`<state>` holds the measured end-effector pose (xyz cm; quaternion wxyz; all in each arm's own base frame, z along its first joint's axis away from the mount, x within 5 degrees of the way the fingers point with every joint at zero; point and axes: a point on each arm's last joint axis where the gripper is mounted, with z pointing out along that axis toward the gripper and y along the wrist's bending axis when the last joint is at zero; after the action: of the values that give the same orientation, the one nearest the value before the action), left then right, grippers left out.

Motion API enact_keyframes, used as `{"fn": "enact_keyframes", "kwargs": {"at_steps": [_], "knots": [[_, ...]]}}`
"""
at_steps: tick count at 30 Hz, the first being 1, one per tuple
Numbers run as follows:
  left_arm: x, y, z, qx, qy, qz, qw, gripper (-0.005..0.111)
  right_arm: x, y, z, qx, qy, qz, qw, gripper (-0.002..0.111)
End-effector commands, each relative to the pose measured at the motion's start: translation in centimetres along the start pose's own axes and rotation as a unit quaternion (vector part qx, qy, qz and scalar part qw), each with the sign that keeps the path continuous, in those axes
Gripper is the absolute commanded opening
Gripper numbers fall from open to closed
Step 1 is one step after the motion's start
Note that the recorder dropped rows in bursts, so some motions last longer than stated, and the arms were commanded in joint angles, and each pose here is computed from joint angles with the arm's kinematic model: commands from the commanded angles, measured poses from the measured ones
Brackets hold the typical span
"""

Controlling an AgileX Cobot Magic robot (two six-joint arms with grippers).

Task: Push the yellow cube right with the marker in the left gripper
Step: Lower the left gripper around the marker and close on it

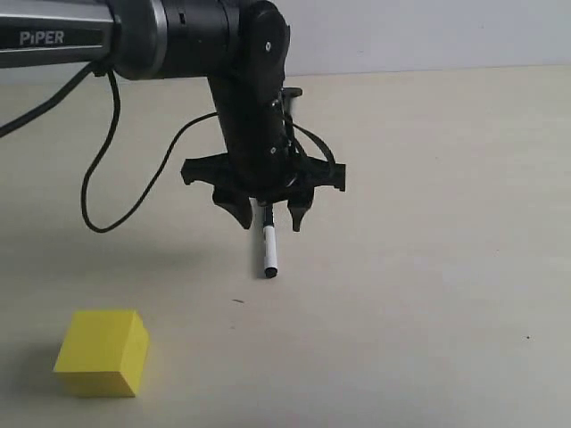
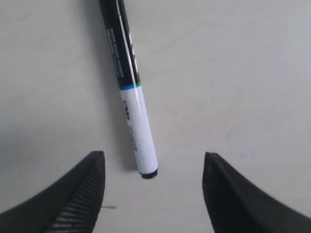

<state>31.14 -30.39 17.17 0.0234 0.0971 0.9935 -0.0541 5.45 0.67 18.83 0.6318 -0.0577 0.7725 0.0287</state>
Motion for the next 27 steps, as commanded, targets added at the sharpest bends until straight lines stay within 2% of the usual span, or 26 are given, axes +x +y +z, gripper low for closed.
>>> {"fn": "enact_keyframes", "kwargs": {"at_steps": [1, 11, 21, 27], "knots": [[-0.3, -0.4, 0.7, 0.005, -0.01, -0.017, 1.0, 0.058, 0.1, 0.0, 0.0, 0.003, -0.002, 0.0, 1.0, 0.0], [-0.6, -0.3, 2.6, -0.003, -0.006, -0.025, 1.0, 0.058, 0.1, 0.0, 0.0, 0.003, -0.002, 0.0, 1.0, 0.0], [-1.4, 1.2, 3.7, -0.013, 0.003, -0.052, 0.999, 0.058, 0.1, 0.0, 0.0, 0.003, -0.004, 0.0, 1.0, 0.0], [-1.8, 0.9, 3.8, 0.001, -0.019, -0.051, 0.999, 0.058, 0.1, 0.0, 0.0, 0.003, -0.004, 0.0, 1.0, 0.0]]}}
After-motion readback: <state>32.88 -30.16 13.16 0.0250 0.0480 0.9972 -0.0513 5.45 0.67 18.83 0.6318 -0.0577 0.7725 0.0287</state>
